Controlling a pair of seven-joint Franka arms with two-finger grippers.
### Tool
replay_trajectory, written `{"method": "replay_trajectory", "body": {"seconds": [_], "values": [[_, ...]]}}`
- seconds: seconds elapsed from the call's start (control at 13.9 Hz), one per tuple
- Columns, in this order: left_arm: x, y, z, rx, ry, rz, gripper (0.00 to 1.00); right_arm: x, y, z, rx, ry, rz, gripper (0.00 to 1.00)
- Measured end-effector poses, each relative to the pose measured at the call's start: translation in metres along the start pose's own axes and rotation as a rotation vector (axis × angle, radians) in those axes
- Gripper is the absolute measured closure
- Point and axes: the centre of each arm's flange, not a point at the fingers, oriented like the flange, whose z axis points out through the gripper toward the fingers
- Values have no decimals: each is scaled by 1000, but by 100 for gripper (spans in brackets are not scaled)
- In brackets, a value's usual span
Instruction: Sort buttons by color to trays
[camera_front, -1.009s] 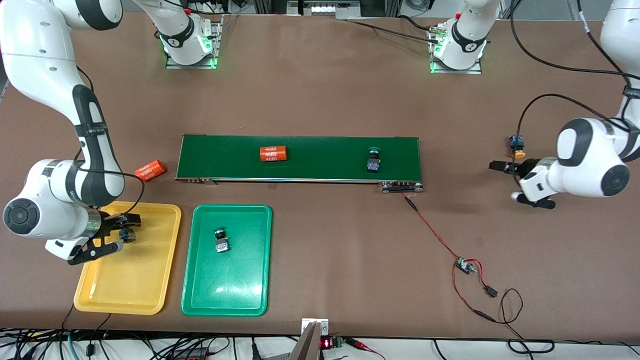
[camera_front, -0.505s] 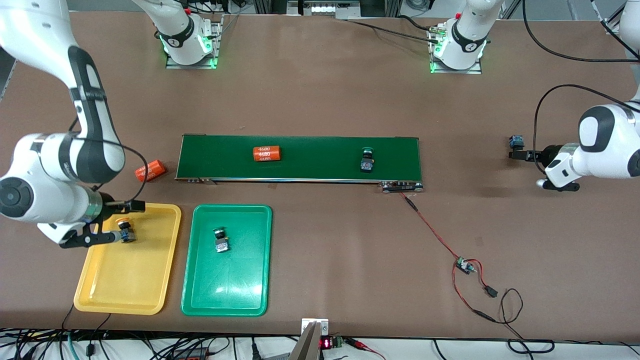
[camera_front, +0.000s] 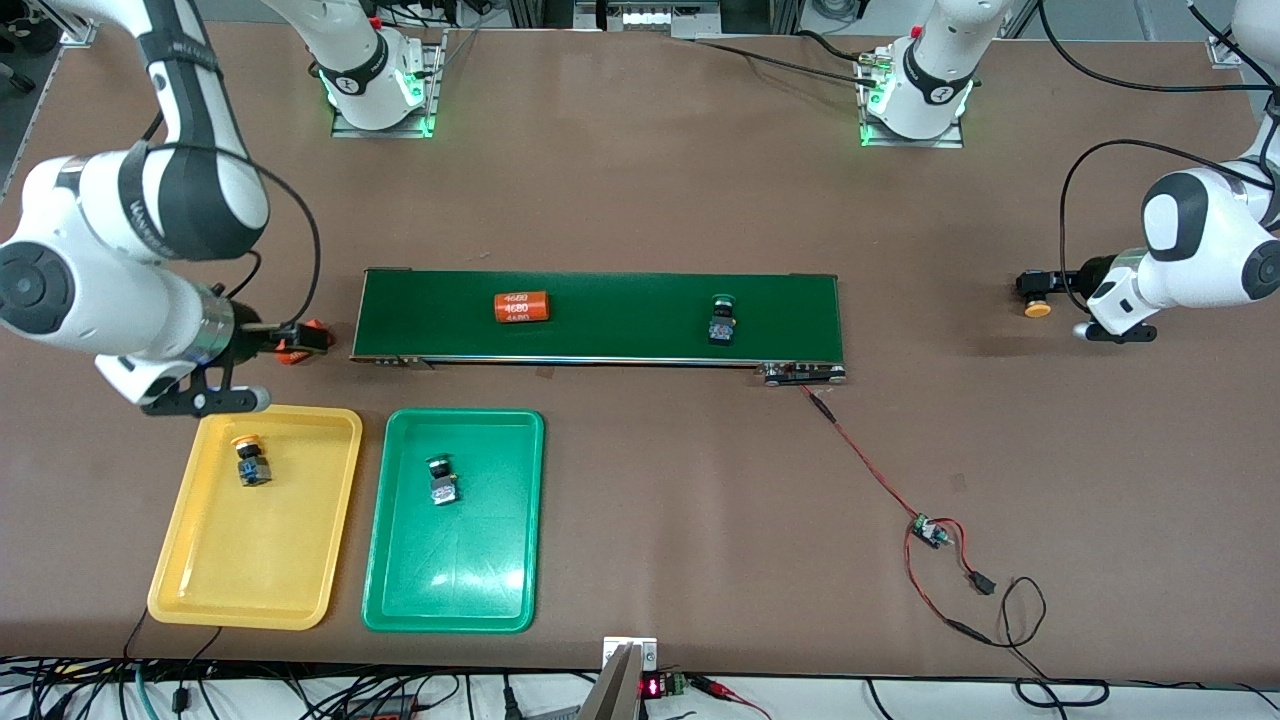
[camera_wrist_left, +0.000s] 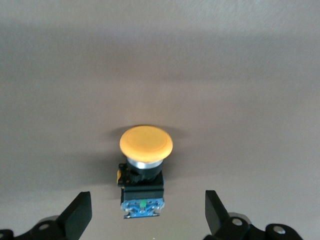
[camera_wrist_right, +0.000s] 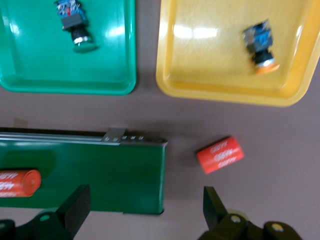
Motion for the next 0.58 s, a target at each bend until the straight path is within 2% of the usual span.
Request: {"method": "replay_trajectory", "body": {"seconds": [0.14,0.22,0.36,0.5,0.58], "values": [[-2,-1,4,-2,1,24,0,-18,-20,8,-3,-19,14,0],[-3,-2,5,-1,11,34,0,-24,-29,12,-3,-11,9,0],[-5,0,13,-2,28,47,2,-36,-45,21,3,31,-4,0],[-8,3,20,-5,28,54,11,-49,-65,30,12,77,23,0],[-8,4,22,-5,27,62,12,-56,-77,35,18,104,31,0]]}}
